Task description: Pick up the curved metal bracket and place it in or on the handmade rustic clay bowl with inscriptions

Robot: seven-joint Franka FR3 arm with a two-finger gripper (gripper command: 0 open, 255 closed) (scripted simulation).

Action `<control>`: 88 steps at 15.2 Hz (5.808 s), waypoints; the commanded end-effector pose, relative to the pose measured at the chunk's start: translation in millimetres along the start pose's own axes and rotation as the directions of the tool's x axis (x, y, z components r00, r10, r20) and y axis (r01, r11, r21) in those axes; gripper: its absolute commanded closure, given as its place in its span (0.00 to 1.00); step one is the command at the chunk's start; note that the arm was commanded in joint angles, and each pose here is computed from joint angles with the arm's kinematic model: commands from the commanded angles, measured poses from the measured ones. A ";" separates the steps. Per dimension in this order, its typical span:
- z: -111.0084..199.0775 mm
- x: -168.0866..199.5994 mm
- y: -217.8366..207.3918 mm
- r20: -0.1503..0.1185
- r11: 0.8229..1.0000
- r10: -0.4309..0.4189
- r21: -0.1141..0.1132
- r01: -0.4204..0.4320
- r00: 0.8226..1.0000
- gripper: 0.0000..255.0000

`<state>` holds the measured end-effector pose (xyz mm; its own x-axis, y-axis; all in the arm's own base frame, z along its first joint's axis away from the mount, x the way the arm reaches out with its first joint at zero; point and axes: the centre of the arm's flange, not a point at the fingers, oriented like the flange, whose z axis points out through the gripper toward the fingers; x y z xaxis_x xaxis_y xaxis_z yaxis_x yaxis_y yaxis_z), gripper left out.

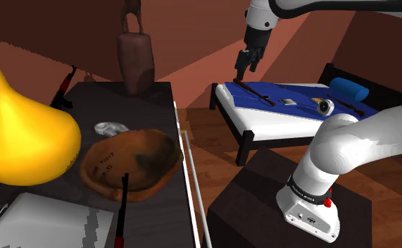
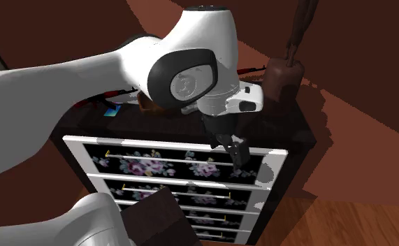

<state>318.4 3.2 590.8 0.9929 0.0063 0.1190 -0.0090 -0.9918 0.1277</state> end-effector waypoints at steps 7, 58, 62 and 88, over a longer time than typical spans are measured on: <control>15.2 35.8 -68.8 0.021 1.000 -0.014 0.012 0.014 1.000 0.00; 127.8 187.0 -418.5 0.121 0.994 -0.085 0.074 0.076 0.989 1.00; 127.7 187.6 -417.9 0.121 0.994 -0.085 0.074 0.076 0.989 1.00; -7.5 203.9 -400.4 0.121 0.994 -0.085 0.074 0.076 0.989 1.00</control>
<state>523.2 402.8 566.4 0.9971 0.0748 -0.0124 0.0754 -0.9951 0.0633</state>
